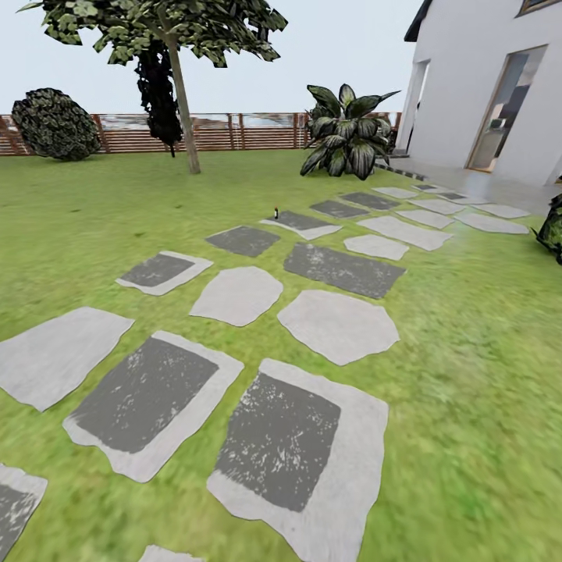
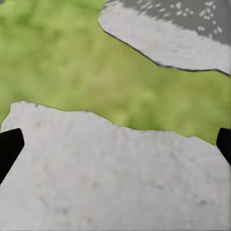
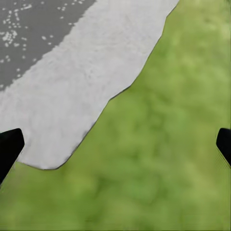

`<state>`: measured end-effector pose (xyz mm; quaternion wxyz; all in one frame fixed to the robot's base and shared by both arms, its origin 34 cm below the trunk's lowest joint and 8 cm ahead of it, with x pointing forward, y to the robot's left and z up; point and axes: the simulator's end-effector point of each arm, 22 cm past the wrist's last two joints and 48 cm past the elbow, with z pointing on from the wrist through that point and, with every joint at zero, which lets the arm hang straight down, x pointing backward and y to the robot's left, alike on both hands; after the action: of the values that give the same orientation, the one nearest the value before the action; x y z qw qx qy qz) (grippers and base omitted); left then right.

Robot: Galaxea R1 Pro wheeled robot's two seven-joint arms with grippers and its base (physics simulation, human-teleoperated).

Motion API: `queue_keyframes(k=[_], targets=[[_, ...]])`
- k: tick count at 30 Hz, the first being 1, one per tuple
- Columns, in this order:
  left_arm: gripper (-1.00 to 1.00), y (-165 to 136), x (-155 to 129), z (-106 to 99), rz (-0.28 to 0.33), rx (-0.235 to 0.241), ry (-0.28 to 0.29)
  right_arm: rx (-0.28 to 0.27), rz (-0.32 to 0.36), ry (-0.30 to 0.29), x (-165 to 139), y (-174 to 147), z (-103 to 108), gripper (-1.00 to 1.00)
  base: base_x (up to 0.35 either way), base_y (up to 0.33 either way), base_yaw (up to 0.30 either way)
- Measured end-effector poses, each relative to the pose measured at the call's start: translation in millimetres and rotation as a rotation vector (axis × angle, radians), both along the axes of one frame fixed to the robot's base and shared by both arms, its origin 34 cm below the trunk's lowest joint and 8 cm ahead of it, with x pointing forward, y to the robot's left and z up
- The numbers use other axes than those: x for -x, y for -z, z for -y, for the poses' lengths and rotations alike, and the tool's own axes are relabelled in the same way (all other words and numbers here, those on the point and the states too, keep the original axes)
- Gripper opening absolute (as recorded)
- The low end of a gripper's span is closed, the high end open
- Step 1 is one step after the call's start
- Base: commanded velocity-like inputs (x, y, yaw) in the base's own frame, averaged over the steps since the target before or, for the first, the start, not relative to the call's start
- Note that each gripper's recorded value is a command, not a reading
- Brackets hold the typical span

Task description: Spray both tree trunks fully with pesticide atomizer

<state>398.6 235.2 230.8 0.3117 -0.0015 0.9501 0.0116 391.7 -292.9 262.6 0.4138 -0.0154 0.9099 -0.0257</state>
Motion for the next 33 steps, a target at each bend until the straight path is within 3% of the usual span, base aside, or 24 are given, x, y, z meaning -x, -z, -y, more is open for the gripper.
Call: queue_keyframes(k=[33], targets=[[1.0,0.1,0.6,0.4,-0.001,0.0,0.003,0.0,0.001,0.0,-0.3,-0.2,-0.1,1.0,0.341,0.0,0.0]])
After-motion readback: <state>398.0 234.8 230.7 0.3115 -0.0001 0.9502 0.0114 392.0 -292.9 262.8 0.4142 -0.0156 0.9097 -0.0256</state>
